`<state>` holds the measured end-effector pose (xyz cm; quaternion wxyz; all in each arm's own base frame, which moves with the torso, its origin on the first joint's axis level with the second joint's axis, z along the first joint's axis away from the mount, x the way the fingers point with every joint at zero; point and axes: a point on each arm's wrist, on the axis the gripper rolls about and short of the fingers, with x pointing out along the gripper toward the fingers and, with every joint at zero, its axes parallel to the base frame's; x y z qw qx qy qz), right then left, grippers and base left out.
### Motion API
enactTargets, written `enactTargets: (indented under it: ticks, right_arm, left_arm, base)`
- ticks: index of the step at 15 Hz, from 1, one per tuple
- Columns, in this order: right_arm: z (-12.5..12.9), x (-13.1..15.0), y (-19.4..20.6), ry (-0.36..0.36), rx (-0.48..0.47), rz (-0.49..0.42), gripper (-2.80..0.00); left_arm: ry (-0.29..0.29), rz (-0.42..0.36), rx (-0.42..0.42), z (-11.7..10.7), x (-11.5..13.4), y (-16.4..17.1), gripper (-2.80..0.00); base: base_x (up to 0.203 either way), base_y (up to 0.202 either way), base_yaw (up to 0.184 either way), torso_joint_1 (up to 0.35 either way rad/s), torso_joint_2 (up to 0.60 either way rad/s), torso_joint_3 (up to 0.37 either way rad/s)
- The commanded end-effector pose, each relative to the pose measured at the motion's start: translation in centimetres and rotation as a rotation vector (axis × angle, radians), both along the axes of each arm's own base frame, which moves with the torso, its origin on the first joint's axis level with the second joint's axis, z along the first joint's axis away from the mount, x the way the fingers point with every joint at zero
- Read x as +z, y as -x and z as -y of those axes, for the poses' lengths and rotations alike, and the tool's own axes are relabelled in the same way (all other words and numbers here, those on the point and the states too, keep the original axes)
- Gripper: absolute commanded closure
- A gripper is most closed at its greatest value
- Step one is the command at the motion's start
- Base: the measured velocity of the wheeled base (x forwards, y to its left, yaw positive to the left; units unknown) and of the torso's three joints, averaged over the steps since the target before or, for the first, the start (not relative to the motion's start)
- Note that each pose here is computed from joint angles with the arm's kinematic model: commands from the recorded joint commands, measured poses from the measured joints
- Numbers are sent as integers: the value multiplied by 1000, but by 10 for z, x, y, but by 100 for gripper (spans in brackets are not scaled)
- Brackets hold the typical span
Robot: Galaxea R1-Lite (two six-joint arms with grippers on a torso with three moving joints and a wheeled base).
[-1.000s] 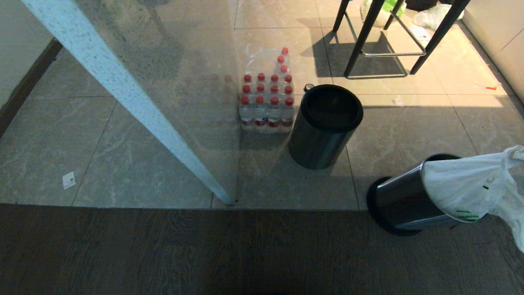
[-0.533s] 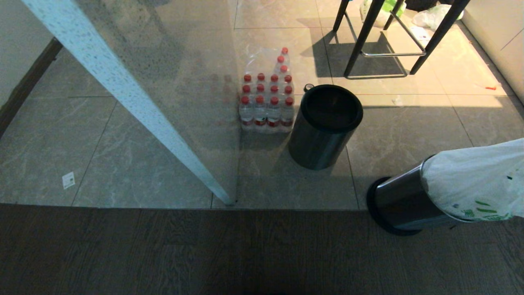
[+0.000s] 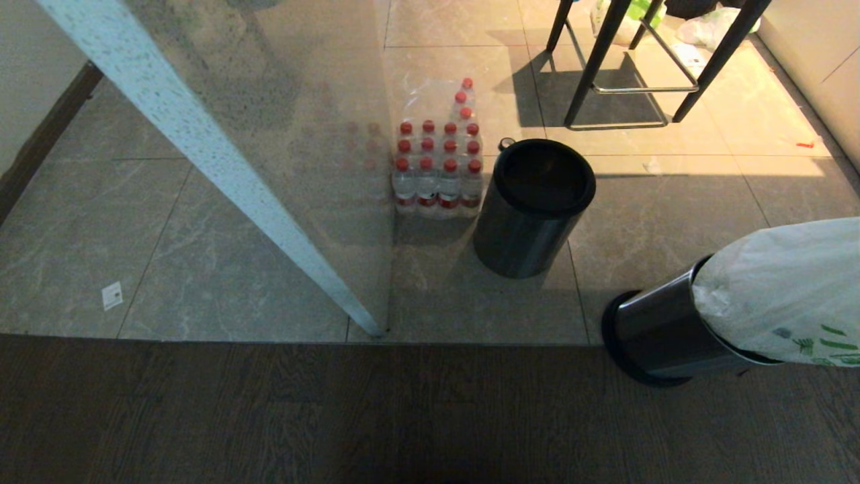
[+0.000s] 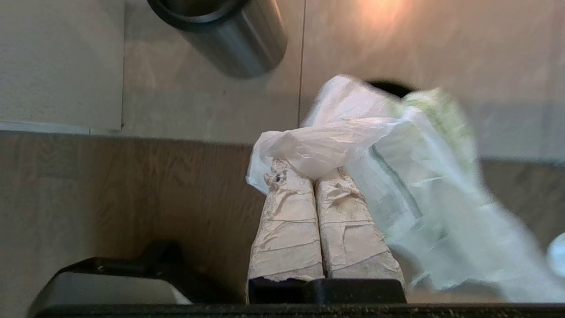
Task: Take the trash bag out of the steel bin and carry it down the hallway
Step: Pick up the trash bag, then put the trash bag at the door
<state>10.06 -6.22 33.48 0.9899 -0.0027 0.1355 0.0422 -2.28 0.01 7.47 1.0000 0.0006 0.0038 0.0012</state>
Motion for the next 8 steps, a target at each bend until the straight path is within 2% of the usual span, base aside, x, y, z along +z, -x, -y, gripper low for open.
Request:
enactTargets:
  ticks: [1,6,8]
  right_arm:
    - [-24,11,30,67,-1,82,0]
    - [-66,12,82,168,-8,202,0]
    - [-75,9,93,191,-3,226,0]
  left_arm:
    - [0,0,1,0,0,0,0]
    - [0,0,1,0,0,0,0]
    - [0,0,1,0,0,0,0]
  base:
    - [0,0,0,0,0,0]
    - [0,0,0,0,0,0]
    - [0,0,0,0,0,0]
